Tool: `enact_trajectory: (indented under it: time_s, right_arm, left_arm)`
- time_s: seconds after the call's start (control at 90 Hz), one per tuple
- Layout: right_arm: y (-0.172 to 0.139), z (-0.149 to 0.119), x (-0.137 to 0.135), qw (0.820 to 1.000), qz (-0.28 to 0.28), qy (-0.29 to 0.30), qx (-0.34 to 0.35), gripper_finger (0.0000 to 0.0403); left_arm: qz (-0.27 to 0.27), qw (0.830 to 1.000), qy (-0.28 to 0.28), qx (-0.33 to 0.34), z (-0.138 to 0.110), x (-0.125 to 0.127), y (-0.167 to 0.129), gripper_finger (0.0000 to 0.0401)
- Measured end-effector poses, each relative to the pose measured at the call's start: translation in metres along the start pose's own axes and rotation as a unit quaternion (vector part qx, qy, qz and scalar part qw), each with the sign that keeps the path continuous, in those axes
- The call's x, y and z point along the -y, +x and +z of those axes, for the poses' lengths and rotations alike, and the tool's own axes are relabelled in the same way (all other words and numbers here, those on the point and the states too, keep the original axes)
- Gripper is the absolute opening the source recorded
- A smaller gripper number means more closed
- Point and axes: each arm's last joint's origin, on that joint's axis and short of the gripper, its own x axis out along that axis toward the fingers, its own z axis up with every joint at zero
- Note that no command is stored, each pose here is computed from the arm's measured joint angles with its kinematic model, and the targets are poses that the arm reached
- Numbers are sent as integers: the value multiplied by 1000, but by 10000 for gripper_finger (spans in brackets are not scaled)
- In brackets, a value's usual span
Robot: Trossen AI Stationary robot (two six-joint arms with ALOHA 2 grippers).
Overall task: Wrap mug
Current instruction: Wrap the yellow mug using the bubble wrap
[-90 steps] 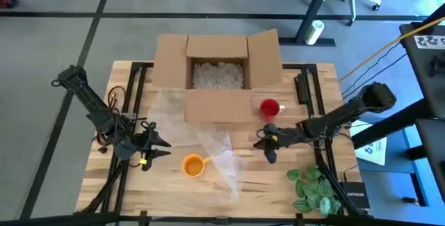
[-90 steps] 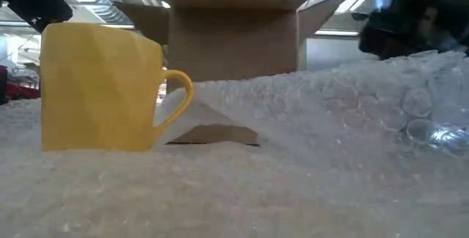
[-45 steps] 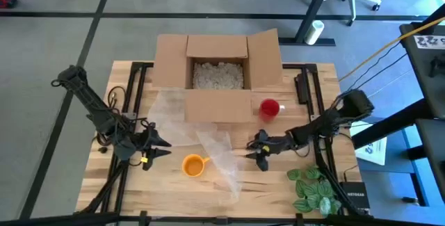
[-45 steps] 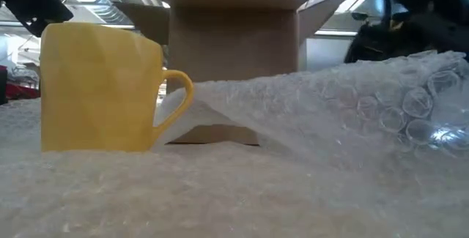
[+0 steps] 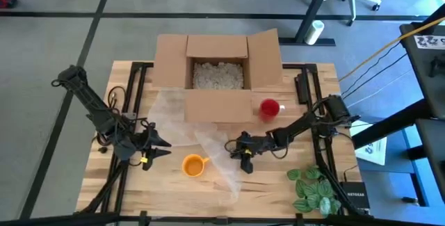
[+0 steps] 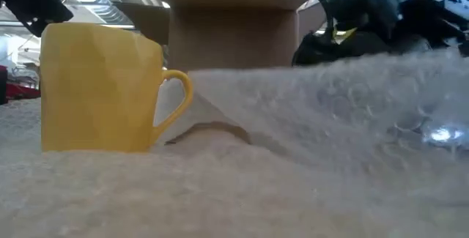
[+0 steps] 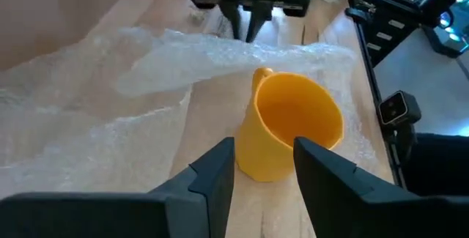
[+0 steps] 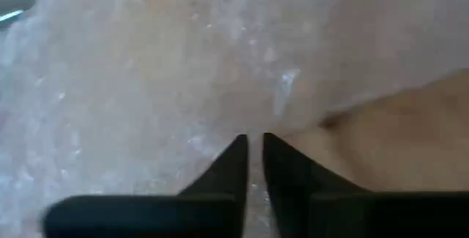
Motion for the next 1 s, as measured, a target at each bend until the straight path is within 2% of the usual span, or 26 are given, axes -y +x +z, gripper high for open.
enact_trajectory:
  time_s: [0.133, 0.3, 0.5, 0.656, 0.833, 1.0]
  right_arm:
    - [-1, 26, -9, 999, 33, -5, 39, 2]
    - [1, 57, -22, 994, 66, -47, 80, 0]
    - [5, 96, -23, 992, 57, -86, 78, 0]
    - [3, 118, -26, 989, 67, -107, 82, 0]
    - [-2, 152, -40, 976, 97, -150, 121, 0]
    - [4, 174, -50, 976, 113, -168, 86, 0]
  left_arm:
    - [0, 1000, 6, 0, 0, 0, 0, 123]
    - [0, 1000, 18, 0, 0, 0, 0, 123]
    - [0, 1000, 20, -1, 0, 0, 0, 123]
    - [0, 1000, 21, -1, 0, 0, 0, 123]
    - [0, 999, 45, 0, 0, 0, 0, 123]
    - [-1, 999, 53, 1, 1, -1, -1, 123]
